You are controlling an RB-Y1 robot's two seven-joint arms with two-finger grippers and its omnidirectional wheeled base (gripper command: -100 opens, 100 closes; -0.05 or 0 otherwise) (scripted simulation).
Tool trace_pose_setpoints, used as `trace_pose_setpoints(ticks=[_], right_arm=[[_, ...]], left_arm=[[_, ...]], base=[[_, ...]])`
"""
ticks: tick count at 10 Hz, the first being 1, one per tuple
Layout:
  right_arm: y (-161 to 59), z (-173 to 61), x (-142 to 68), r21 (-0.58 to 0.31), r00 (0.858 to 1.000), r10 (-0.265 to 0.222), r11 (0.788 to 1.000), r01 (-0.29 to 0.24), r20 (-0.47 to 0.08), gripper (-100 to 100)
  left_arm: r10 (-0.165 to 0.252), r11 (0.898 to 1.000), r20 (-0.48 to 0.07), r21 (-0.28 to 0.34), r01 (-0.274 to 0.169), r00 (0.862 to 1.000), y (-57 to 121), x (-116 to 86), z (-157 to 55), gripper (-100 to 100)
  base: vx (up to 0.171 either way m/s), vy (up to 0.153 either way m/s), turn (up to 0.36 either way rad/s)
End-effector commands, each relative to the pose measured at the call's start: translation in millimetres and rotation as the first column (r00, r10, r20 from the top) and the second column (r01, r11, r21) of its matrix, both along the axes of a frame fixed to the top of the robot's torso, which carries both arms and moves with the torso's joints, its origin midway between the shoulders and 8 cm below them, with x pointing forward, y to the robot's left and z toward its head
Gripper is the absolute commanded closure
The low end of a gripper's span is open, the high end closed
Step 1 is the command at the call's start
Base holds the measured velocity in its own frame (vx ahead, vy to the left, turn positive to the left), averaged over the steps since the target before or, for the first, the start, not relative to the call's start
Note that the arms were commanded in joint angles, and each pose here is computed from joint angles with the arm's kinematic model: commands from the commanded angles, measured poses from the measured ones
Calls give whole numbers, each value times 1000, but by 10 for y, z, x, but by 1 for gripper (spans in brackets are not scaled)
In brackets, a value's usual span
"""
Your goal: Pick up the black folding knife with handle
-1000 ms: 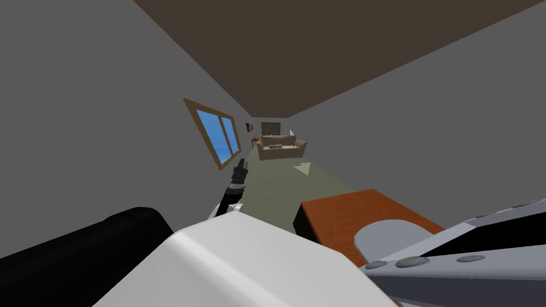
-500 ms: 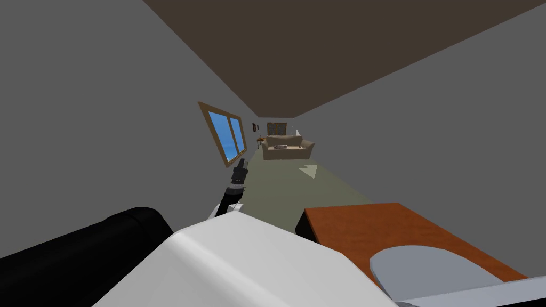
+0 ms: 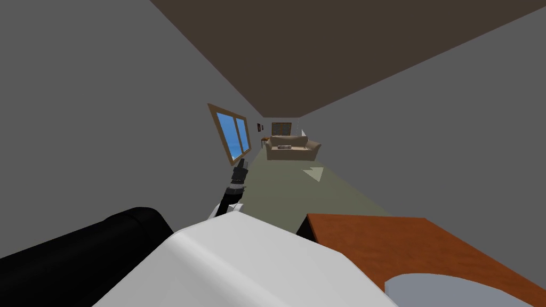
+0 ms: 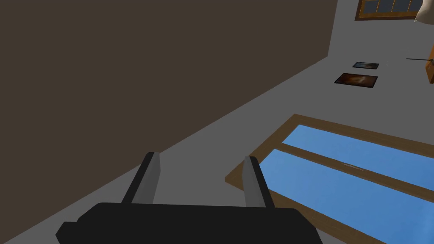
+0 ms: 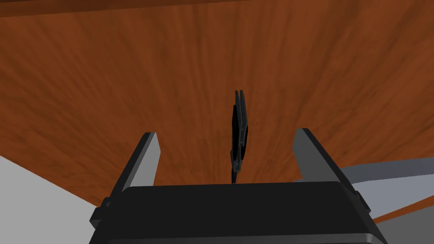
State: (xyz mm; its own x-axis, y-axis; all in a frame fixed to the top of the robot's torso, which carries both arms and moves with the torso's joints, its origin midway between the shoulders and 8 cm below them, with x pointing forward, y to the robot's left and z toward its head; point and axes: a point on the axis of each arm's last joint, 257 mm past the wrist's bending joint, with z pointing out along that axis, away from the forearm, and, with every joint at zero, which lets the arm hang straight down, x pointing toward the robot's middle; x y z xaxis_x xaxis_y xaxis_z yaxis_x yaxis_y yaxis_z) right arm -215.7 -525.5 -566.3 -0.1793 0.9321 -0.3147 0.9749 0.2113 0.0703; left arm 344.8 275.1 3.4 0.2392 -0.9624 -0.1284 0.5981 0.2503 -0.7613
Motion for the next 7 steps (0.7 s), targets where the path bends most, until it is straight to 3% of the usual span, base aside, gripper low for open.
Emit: trace_pose_setpoints(ticks=[1,4,5,6,7], right_arm=[[-46,-6,-105,-7,999,-13,1000,13,-32,-100],[-117,-25,-240,-21,996,-35,999,33,-85,-100],[-104,-26,-208,-17,997,-30,999,28,-73,-100],[-108,-26,-213,-19,997,-31,999,29,-75,0],[-47,-128,-112,-19,997,-33,999,32,-73,-100]], left_arm=[[0,1000,0,0,0,1000,0,0,0,0],[0,1000,0,0,0,1000,0,0,0,0],[0,1000,0,0,0,1000,0,0,0,0],[0,1000,0,0,0,1000,0,0,0,0],[0,1000,0,0,0,1000,0,0,0,0]], base=[[31,-39,92],[33,-41,147],[14,-24,33],[3,-5,-4],[-33,-42,18]])
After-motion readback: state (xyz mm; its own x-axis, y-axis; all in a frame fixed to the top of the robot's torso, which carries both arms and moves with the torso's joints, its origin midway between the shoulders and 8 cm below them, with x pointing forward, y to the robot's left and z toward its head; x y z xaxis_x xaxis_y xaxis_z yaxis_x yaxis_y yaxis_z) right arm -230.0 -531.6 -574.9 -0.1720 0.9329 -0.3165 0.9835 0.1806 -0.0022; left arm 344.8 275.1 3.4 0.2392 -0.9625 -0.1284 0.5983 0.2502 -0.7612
